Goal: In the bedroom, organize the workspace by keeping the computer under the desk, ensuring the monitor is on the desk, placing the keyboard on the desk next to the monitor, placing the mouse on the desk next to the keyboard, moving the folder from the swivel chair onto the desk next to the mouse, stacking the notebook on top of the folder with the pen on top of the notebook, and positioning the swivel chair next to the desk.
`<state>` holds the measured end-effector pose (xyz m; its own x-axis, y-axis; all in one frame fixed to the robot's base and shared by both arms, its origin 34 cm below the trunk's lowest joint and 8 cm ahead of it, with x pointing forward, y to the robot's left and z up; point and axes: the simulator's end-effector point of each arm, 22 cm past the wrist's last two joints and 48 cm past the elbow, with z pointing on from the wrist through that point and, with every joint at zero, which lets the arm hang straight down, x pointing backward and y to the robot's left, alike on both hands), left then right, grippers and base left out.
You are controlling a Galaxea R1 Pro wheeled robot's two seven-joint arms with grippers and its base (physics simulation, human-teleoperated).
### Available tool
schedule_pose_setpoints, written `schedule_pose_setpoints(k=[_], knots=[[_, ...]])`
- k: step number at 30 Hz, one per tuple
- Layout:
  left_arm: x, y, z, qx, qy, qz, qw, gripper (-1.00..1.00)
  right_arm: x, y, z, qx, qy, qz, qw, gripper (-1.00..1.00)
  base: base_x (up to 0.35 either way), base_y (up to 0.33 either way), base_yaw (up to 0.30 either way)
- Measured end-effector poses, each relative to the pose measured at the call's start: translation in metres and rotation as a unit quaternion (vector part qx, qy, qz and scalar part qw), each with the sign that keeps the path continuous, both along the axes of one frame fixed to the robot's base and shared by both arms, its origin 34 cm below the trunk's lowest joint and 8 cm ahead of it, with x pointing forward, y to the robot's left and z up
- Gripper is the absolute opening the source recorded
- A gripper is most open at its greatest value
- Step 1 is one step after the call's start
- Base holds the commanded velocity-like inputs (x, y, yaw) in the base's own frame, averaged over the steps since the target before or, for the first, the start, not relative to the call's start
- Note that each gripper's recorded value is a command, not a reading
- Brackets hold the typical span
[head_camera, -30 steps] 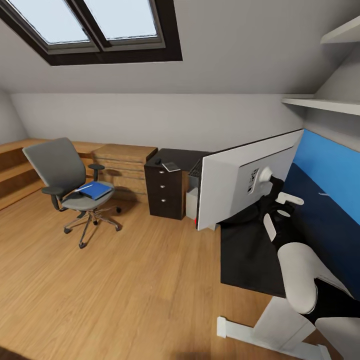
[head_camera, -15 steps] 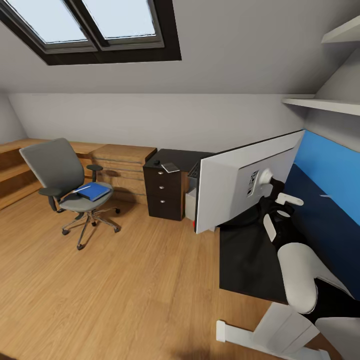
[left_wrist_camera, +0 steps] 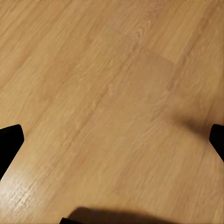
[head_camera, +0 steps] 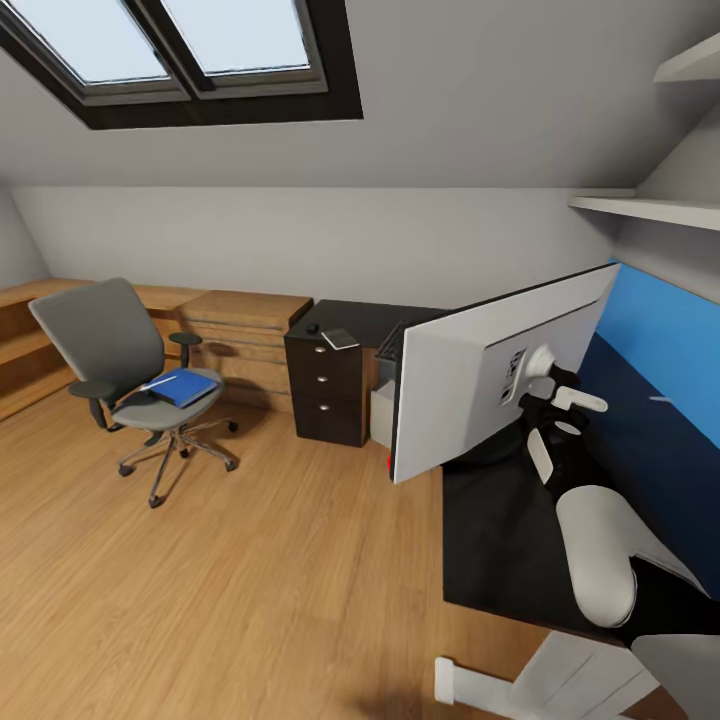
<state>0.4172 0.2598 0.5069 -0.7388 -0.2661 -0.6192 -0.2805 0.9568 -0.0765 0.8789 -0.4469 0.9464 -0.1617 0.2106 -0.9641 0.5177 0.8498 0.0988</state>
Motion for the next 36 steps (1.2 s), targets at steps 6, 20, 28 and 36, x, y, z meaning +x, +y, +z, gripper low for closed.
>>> schedule_pose_setpoints(k=[6,20,28,36], knots=[[0.0,0.0,0.0,0.0,0.0,0.0,1.0,1.0,-0.001,-0.002,0.0,-0.002,0.001,-0.002,1.0,1.0,0.114,0.0,0.0],[0.0,0.0,0.0,0.0,0.0,0.001,1.0,1.0,-0.003,-0.012,0.002,-0.005,0.0,-0.007,1.0,1.0,0.055,0.0,0.0],[0.0,0.0,0.0,0.0,0.0,0.001,1.0,1.0,-0.003,-0.014,0.002,-0.006,0.001,-0.008,0.9999,-1.0,0.0,0.0,0.0],[0.0,0.0,0.0,0.0,0.0,0.001,1.0,1.0,-0.003,-0.013,0.002,-0.006,0.001,-0.008,0.9999,-1.0,0.0,0.0,0.0]])
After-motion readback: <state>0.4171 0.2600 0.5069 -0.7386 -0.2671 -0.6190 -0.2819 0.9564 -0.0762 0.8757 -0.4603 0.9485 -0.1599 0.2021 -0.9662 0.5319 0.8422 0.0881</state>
